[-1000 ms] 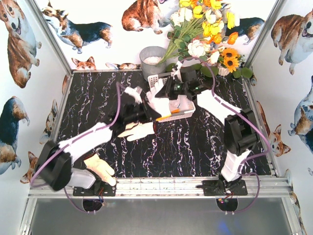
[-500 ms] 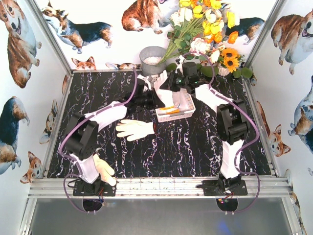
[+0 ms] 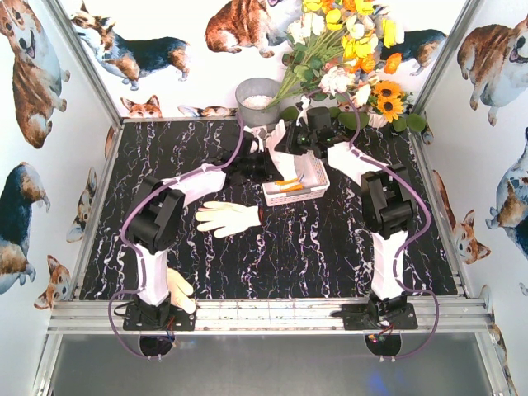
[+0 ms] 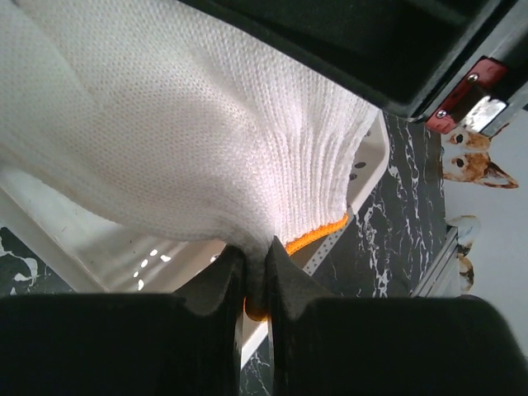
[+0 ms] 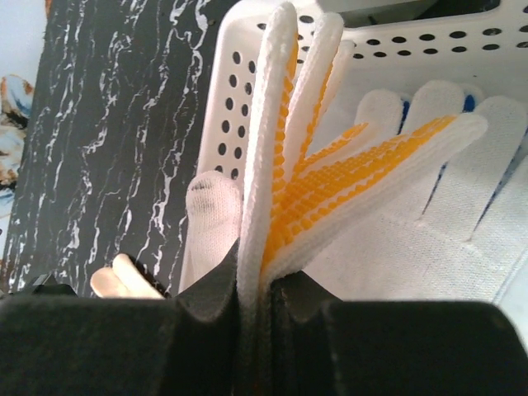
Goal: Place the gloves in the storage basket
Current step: Place the glove in the bin.
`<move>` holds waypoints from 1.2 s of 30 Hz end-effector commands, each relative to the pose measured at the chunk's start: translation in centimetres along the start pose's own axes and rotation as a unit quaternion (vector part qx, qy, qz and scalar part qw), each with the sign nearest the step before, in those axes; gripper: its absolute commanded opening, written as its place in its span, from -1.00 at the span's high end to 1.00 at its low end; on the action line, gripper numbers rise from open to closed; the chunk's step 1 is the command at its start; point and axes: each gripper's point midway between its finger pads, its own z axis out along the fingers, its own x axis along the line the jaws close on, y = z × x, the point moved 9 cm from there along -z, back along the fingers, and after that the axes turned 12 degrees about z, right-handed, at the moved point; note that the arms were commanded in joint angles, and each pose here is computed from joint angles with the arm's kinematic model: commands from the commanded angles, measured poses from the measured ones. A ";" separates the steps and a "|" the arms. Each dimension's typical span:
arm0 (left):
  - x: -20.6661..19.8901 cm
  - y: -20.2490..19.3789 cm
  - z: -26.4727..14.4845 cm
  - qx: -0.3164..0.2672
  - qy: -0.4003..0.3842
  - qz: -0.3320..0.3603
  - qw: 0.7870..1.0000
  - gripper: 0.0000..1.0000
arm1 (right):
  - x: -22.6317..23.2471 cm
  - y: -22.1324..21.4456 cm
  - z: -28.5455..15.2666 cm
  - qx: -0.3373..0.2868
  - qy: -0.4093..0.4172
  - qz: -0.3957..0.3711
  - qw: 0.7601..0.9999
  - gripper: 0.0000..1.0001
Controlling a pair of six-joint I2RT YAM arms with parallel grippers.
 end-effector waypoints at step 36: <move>-0.4 1.4 -0.5 -0.008 0.040 0.039 0.998 -0.05 | -5.7 -0.8 2.1 -0.052 -0.110 0.010 0.993 1.00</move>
